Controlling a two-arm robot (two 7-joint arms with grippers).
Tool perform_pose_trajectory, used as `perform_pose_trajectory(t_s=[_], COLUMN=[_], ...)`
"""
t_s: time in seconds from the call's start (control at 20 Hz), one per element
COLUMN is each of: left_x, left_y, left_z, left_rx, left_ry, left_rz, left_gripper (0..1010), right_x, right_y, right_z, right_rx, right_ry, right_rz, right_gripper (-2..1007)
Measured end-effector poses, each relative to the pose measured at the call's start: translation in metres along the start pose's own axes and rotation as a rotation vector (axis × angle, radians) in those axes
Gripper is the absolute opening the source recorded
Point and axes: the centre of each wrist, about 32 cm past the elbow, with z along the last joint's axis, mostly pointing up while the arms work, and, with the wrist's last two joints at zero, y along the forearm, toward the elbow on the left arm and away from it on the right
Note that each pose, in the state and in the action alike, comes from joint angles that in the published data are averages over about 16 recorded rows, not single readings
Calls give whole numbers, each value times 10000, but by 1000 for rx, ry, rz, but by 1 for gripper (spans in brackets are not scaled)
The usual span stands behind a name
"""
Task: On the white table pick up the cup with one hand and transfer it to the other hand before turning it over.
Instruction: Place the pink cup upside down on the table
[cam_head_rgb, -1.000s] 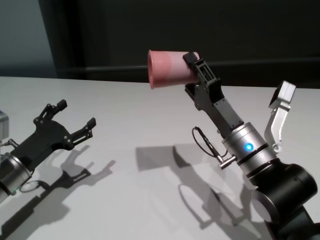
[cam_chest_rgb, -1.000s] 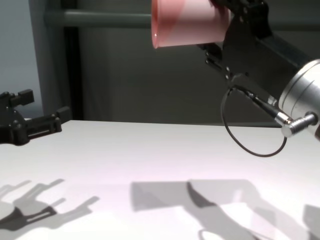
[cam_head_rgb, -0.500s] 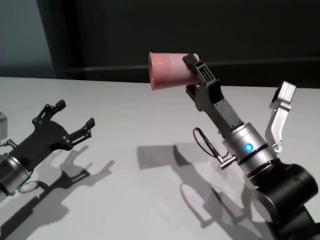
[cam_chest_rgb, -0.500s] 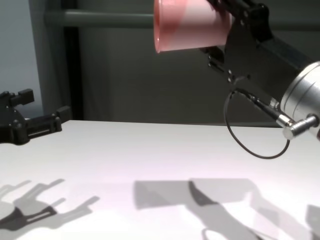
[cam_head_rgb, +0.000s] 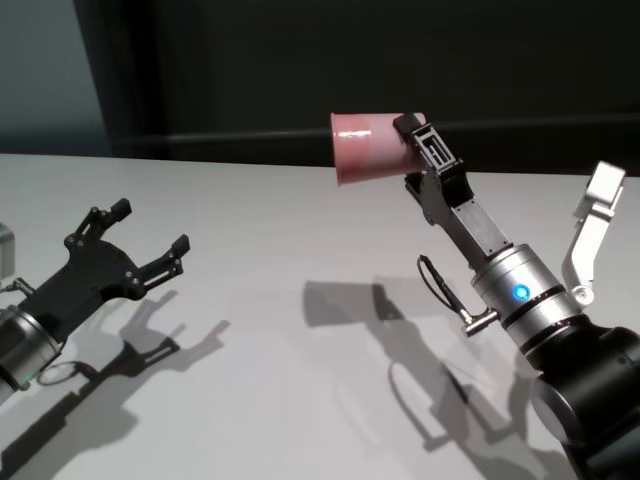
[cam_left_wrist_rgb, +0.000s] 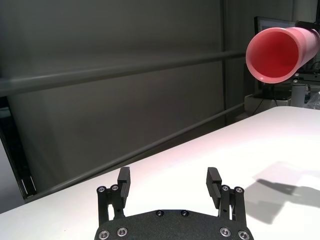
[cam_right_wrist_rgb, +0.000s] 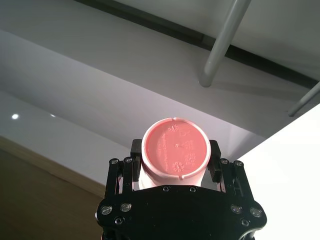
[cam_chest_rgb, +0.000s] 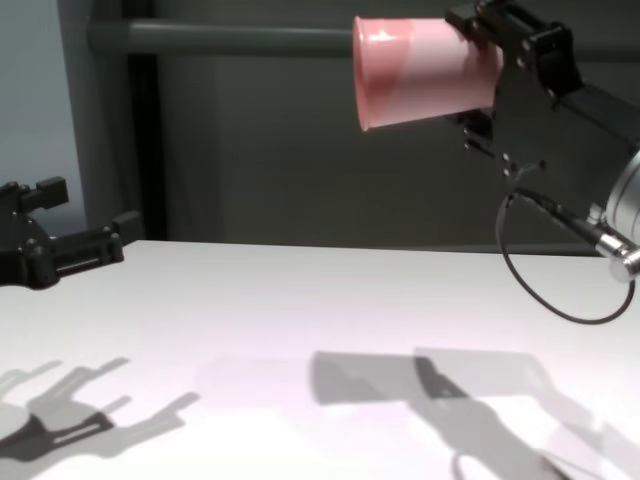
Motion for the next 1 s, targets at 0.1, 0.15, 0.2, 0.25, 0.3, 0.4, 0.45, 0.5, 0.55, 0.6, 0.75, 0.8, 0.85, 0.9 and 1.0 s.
perform_pose_trajectory(t_s=[0.1,0.15,0.2,0.25,0.3,0.4,0.45,0.5,0.55,0.6,0.75,0.8,0.85,0.9,1.0], left_x=[0,0,0,0,0,0,0,0,0,0,0,0,0,0,0], left_y=[0,0,0,0,0,0,0,0,0,0,0,0,0,0,0], left_z=[0,0,0,0,0,0,0,0,0,0,0,0,0,0,0], left_rx=[0,0,0,0,0,0,0,0,0,0,0,0,0,0,0], left_ry=[0,0,0,0,0,0,0,0,0,0,0,0,0,0,0], left_rz=[0,0,0,0,0,0,0,0,0,0,0,0,0,0,0], left_gripper=[1001,1001,1001,1001,1001,1001,1001,1001,1001,1001,1001,1001,1001,1001,1001], right_x=[-24,-37,-51,-66,-82,-118,-137,-157,-178,-199,-266,-289,-311,-335,-382], right_y=[-12,-15,-17,-17,-15,-7,1,10,20,32,71,85,99,111,136], right_z=[34,51,67,83,99,130,144,157,169,179,205,210,216,220,226], right_rx=[8,12,15,19,22,27,29,31,33,35,40,41,42,43,43], right_ry=[-26,-39,-53,-67,-83,-117,-135,-154,-174,-194,-257,-279,-301,-324,-372], right_rz=[-19,-27,-36,-45,-54,-73,-82,-92,-102,-113,-146,-158,-171,-183,-209], right_gripper=[747,747,747,747,747,747,747,747,747,747,747,747,747,747,747])
